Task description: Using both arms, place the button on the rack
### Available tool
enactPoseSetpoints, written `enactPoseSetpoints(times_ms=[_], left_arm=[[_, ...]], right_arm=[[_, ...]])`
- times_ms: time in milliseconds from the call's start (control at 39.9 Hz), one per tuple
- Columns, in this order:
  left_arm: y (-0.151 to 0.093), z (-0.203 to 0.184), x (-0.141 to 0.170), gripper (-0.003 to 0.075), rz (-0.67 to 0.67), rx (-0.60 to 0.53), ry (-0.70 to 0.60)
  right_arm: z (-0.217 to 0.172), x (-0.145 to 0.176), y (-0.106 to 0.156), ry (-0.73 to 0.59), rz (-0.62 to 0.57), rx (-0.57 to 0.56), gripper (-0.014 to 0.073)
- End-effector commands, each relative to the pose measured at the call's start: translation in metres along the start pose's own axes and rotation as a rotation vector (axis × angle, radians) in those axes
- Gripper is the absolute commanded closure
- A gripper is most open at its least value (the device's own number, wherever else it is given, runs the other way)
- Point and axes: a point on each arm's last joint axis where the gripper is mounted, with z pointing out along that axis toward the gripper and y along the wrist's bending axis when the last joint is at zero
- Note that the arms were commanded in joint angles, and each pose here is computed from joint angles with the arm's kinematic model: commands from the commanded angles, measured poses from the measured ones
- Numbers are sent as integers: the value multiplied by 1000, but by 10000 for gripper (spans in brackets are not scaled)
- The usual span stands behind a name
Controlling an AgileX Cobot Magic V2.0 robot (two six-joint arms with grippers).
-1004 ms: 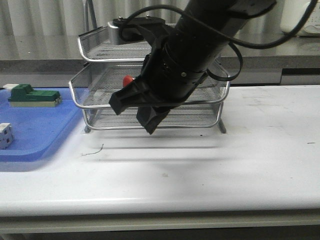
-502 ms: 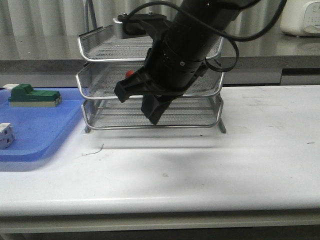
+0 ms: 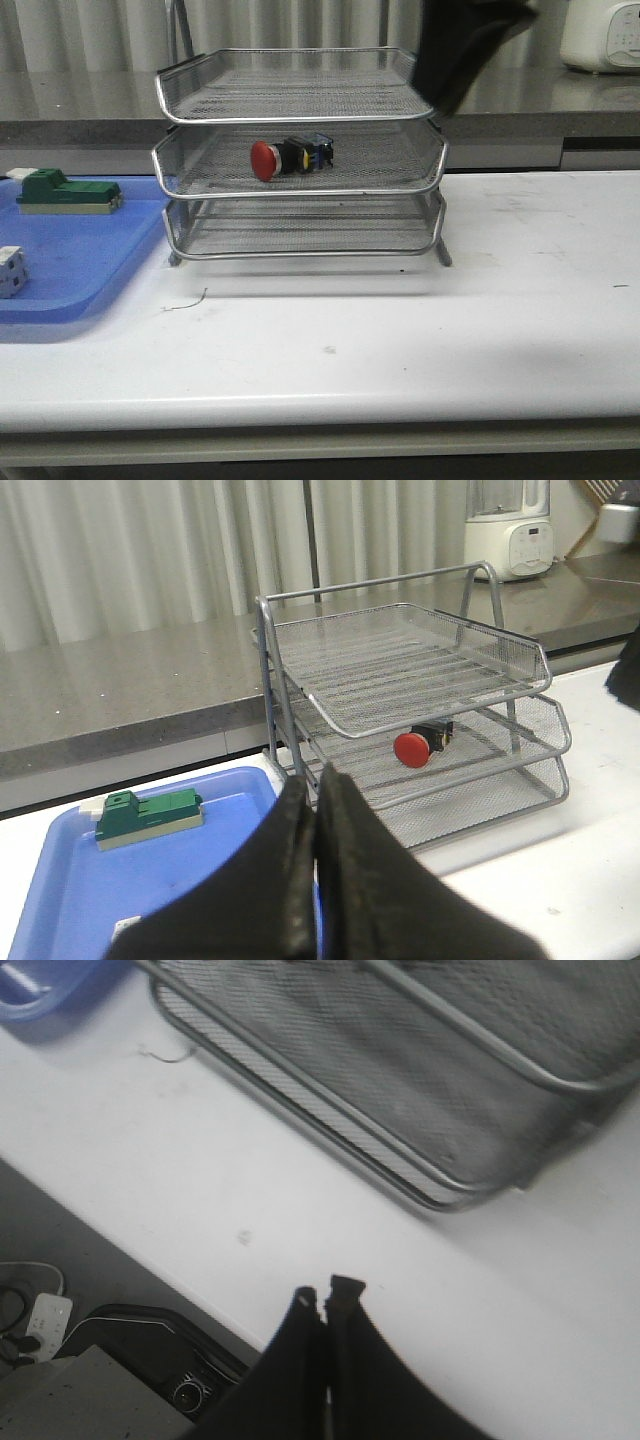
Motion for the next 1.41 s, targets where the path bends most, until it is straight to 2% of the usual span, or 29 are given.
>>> enactPoseSetpoints(times_ms=[0,125,226,502,778,978,1380], left_arm=[[2,-1,-15,739,-22,-17,-93],[2,-1,-15,739,-22,-17,-93],[2,-1,-15,739,-22,-17,-93],[2,-1,-15,739,-22,-17,-93],[2,-1,-15,739,-22,-17,-93],[2,-1,-15,739,-22,-17,-93],[2,-1,-15,739,-22,-17,-93]], right_arm=[[-49,3,-28,-96,85,67,655],[-76,28,-52,-161,173,153,655],[-88,53,-56,-229,221,201,655],[-96,133,-33,-367,226,246,655],[-108,203,-10,-655,188,307,655],[-116,225,-2,-790,165,328,655],[-118,228,0,-806,161,329,655]])
